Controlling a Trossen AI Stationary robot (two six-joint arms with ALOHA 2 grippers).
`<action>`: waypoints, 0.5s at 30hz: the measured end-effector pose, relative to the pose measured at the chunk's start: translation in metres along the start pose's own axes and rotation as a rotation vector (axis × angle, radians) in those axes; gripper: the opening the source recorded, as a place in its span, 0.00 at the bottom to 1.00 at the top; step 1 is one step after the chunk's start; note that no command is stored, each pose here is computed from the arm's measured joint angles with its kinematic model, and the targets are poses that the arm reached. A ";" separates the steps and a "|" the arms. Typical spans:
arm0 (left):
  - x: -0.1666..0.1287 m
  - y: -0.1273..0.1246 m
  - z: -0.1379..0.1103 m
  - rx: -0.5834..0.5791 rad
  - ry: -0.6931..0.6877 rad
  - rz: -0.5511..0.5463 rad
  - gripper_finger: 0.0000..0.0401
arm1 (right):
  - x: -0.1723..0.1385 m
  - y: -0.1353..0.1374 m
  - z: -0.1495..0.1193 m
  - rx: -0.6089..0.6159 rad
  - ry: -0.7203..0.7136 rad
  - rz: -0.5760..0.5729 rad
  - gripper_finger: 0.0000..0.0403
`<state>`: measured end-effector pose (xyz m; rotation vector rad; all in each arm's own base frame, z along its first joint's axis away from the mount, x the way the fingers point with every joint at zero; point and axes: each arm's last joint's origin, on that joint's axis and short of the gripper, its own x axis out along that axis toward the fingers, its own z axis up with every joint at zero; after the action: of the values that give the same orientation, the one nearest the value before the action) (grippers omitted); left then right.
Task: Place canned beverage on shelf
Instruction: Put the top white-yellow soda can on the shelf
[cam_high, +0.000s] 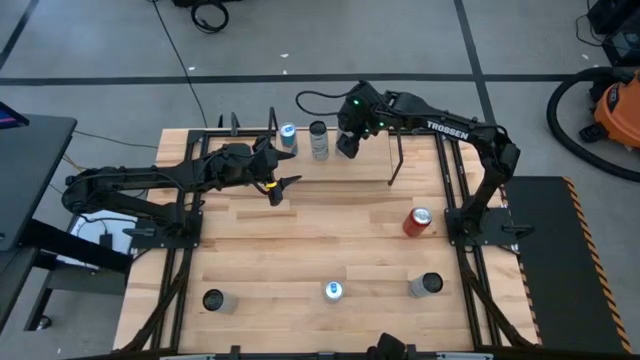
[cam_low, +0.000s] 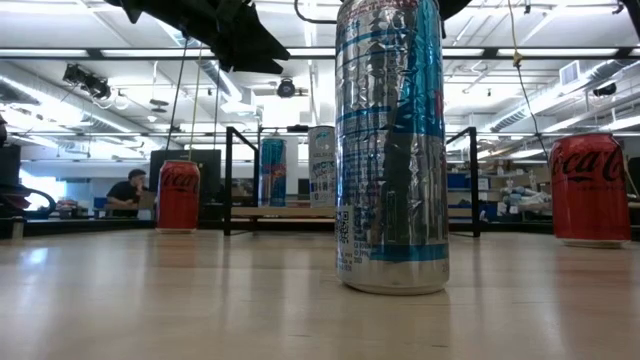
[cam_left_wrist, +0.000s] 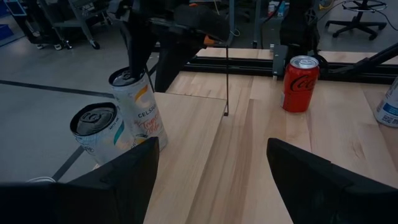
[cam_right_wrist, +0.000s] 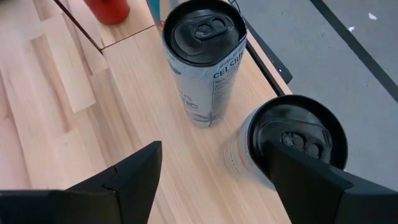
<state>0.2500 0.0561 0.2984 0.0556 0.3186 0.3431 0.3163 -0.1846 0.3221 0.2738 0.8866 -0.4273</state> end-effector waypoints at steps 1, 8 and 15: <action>0.000 0.000 0.000 0.000 0.000 0.000 0.75 | 0.000 0.000 0.000 -0.003 0.003 0.000 0.73; 0.000 0.000 0.000 0.000 0.000 0.000 0.75 | -0.002 0.000 -0.003 -0.030 0.032 0.000 0.73; 0.000 0.000 0.000 0.000 0.000 0.000 0.75 | -0.009 0.001 -0.002 -0.036 0.065 0.001 0.73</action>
<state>0.2499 0.0561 0.2985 0.0556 0.3184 0.3434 0.3101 -0.1811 0.3285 0.2559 0.9570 -0.4031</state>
